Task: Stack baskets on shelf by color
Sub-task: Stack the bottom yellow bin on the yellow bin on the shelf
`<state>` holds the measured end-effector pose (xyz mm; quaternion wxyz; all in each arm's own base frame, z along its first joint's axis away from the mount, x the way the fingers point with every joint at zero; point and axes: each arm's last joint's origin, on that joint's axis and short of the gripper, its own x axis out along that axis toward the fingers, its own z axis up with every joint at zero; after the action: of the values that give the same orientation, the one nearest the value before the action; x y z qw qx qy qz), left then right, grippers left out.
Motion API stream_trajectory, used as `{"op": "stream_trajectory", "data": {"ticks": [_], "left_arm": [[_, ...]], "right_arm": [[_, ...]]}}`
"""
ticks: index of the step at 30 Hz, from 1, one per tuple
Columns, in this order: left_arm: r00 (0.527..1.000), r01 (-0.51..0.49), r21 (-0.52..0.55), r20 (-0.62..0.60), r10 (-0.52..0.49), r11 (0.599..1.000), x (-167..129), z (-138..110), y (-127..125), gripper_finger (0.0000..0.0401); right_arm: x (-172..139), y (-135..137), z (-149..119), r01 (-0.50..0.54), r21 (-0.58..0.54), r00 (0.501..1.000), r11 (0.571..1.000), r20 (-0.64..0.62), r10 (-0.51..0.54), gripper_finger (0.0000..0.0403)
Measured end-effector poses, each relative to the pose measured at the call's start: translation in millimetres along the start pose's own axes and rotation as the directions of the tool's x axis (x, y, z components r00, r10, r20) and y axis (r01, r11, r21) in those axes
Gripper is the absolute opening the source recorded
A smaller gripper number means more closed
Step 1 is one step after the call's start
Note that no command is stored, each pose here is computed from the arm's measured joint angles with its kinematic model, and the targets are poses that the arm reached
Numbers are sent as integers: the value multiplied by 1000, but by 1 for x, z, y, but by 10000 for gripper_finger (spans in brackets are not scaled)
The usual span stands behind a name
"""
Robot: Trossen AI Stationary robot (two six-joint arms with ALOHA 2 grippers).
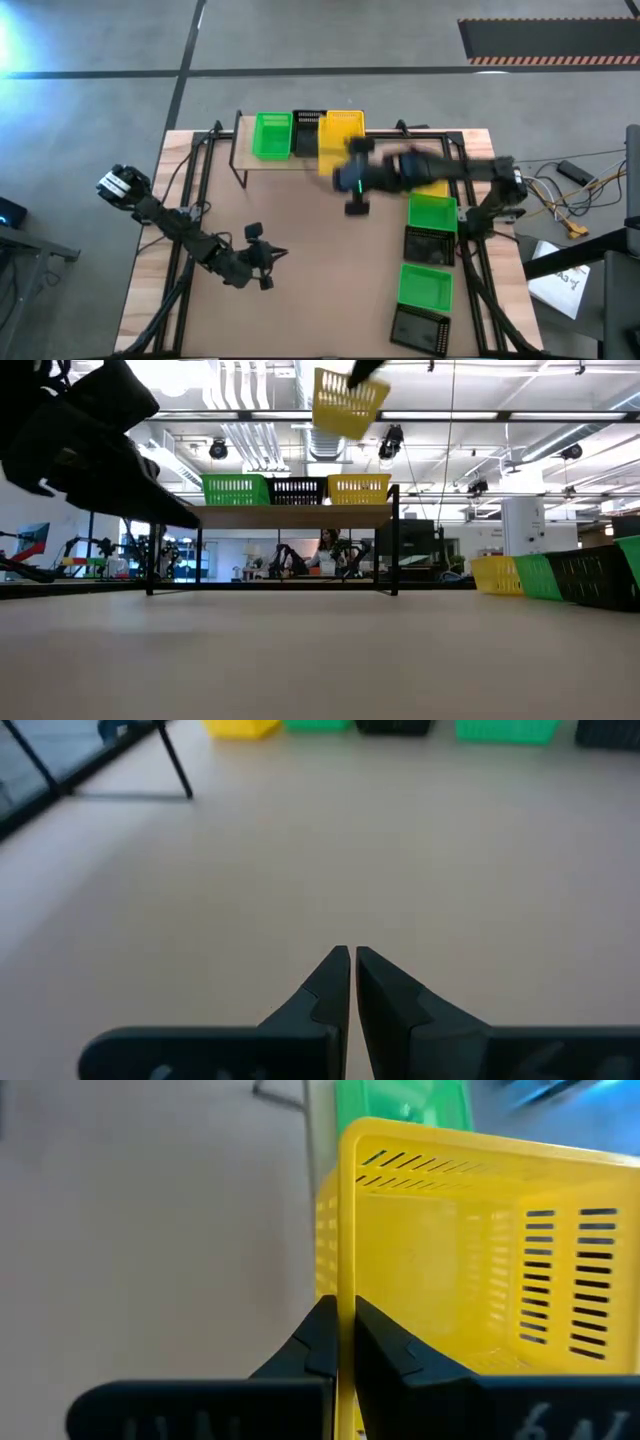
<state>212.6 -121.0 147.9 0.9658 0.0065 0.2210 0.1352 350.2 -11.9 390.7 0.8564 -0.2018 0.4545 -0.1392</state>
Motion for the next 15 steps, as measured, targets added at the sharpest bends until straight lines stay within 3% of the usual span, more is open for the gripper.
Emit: {"op": "stream_trajectory", "data": {"ticks": [4, 7, 15], "left_arm": [[998, 0, 22, 60, -1, 1000, 4, 9, 2, 5], [994, 0, 43, 110, -5, 999, 5, 16, 2, 5], [985, -16, 79, 174, 2, 997, 8, 26, 5, 5]], "right_arm": [[26, -59, -21, -86, 27, 996, 996, -19, 86, 9], [40, -86, -34, -100, 67, 994, 993, -33, 102, 9], [55, -101, -46, -149, 82, 986, 985, -62, 154, 12]]}}
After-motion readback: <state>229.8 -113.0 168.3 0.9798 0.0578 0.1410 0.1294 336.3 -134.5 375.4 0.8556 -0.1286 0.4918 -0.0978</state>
